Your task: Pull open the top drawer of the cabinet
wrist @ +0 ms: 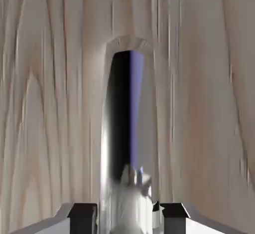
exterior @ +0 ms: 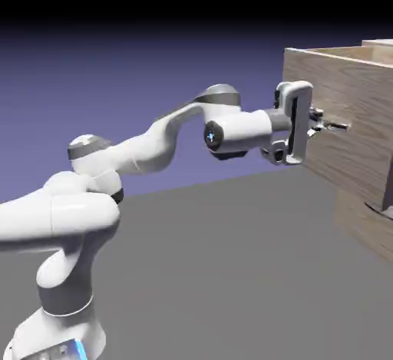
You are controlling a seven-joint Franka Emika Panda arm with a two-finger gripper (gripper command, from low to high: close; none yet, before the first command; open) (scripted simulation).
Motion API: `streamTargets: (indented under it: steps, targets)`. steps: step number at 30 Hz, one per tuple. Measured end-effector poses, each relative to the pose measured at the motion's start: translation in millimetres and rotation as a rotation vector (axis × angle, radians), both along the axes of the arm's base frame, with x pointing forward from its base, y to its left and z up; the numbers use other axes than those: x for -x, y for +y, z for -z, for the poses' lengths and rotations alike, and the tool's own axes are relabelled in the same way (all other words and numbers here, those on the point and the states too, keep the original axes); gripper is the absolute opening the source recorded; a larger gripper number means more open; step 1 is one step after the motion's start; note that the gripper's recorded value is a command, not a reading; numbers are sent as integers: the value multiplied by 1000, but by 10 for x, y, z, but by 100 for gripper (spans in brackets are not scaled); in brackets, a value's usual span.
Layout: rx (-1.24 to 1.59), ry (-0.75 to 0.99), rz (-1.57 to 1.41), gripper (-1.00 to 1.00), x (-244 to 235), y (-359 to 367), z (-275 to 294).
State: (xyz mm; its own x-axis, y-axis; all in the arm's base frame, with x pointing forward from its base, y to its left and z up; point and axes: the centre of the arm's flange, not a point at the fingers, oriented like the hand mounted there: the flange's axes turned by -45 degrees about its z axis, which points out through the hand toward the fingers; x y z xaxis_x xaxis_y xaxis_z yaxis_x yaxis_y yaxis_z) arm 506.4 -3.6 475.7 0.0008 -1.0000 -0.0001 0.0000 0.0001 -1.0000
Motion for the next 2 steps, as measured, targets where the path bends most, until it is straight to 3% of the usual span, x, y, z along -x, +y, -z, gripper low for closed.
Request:
streamTargets:
  steps: [2]
  targets:
    - [1,0,0,100,114,5,-5]
